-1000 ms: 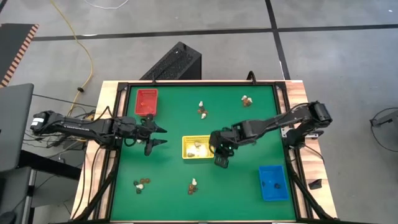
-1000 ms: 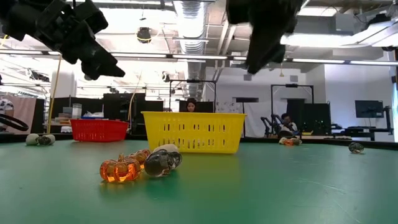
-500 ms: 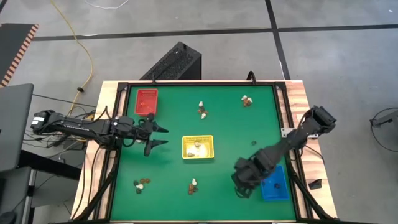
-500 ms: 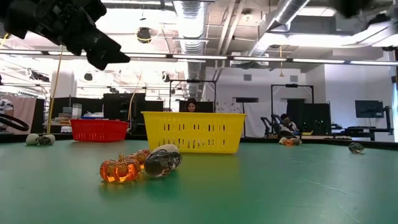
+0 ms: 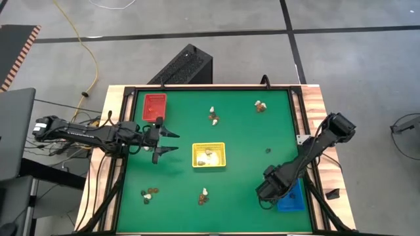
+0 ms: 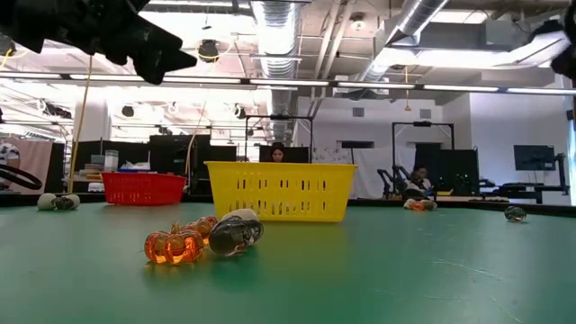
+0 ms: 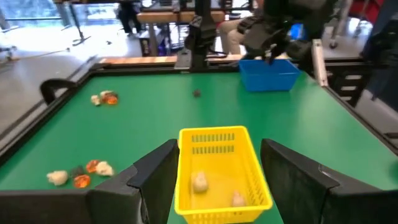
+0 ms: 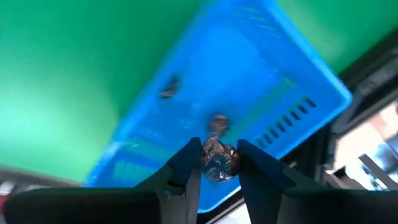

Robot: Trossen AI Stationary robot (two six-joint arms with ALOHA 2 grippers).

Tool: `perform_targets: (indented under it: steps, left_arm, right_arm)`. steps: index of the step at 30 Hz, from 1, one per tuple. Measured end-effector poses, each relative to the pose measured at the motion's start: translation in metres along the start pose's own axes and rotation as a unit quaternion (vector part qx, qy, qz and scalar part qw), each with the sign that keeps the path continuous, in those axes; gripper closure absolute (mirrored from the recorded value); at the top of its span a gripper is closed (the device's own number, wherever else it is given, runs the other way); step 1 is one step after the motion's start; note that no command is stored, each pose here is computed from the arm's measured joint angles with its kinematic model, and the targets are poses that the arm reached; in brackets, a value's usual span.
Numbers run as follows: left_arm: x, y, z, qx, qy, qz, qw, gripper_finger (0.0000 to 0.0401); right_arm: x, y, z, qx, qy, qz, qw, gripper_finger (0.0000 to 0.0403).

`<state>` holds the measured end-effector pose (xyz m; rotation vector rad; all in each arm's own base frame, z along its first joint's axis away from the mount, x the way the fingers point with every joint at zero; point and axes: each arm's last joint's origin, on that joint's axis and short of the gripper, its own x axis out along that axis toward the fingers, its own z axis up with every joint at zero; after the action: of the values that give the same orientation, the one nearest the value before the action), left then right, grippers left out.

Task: Sort Halloween decoration
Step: Put the black skull toy into the blue bin, then put the orange pumpkin toy into the red bin

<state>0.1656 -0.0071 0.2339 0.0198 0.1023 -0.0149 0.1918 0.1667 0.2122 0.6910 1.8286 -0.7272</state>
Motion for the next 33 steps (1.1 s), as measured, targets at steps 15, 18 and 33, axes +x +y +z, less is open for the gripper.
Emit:
perform_targets:
  steps: [15,18,33]
  left_arm:
    - [0.005,-0.021,0.006,0.051,-0.045,-0.139,0.988,0.0185]
    - [0.015,-0.046,-0.005,0.056,-0.021,-0.202,0.978,0.0185]
    - [0.105,-0.169,-0.025,0.195,0.134,-0.266,0.935,0.0185]
  right_arm:
    - [-0.001,0.002,-0.013,-0.041,-0.038,0.000,0.998,0.0167]
    - [-0.017,0.009,-0.019,-0.074,-0.129,0.027,0.989,0.0164]
    - [-0.072,0.043,-0.017,-0.234,-0.580,0.040,0.780,0.0163]
